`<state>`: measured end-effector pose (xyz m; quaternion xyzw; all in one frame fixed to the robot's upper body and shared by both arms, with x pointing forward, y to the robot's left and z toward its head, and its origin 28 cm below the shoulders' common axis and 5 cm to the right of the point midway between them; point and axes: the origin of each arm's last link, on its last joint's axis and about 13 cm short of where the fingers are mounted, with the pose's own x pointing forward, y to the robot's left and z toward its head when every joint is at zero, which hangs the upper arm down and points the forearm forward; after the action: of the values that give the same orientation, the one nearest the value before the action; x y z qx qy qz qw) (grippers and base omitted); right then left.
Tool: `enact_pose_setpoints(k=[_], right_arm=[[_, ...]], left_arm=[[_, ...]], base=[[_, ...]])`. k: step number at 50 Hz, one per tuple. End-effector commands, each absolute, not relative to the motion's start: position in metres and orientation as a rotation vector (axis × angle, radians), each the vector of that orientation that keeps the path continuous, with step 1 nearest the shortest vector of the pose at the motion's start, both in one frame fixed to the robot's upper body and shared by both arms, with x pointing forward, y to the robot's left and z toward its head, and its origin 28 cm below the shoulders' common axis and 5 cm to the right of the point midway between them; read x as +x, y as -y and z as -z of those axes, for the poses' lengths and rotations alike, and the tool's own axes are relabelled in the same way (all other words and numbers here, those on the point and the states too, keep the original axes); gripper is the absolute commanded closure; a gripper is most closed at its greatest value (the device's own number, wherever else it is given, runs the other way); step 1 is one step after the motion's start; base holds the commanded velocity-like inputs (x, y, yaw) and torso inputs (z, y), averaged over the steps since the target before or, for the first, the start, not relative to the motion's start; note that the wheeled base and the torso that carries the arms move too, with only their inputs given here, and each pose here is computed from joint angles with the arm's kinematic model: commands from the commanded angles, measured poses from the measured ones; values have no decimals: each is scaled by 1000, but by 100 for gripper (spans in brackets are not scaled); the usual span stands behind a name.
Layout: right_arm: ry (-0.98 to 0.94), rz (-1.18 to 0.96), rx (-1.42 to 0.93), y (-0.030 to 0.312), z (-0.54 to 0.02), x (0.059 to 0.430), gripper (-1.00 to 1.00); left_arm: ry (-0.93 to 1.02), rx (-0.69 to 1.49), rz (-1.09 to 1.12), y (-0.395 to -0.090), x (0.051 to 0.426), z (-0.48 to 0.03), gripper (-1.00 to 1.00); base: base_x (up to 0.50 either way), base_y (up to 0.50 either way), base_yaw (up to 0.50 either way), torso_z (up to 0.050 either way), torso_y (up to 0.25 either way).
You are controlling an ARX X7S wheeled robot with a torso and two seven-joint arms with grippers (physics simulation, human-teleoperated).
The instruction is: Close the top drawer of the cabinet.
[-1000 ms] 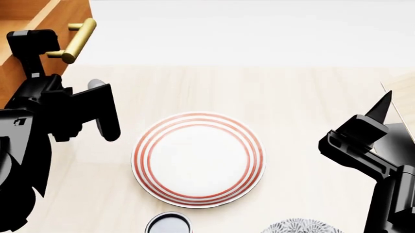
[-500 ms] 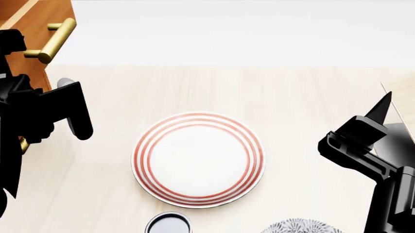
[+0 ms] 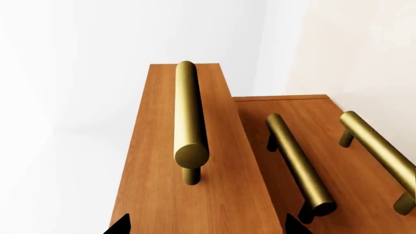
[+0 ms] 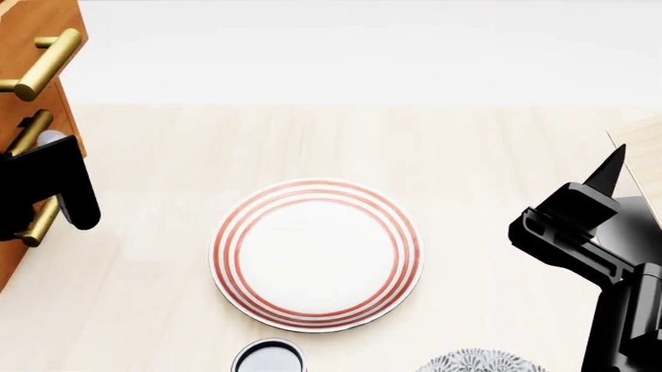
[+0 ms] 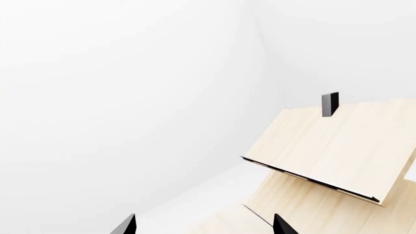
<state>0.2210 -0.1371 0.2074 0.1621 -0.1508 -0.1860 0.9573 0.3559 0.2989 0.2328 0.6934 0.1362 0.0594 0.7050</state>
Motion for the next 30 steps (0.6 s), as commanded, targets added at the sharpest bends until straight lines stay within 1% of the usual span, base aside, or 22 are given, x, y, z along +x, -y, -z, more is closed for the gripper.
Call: enact_pose_setpoints(k=[1,13,30], right_arm=[[310,378,330,138,-209,220,-100],[312,381,333,140,-207,222,-100],[314,379,333,139,-208,223,-100]], left_arm=[[-358,1537,-187,-322,347,-234,-100],[-385,1510,-232,-336,334,-240,-100],[-436,1505,-279,-358,328,-238,-100]], base=[[0,0,0,0,0],[0,0,0,0,1],[0,0,0,0,0]])
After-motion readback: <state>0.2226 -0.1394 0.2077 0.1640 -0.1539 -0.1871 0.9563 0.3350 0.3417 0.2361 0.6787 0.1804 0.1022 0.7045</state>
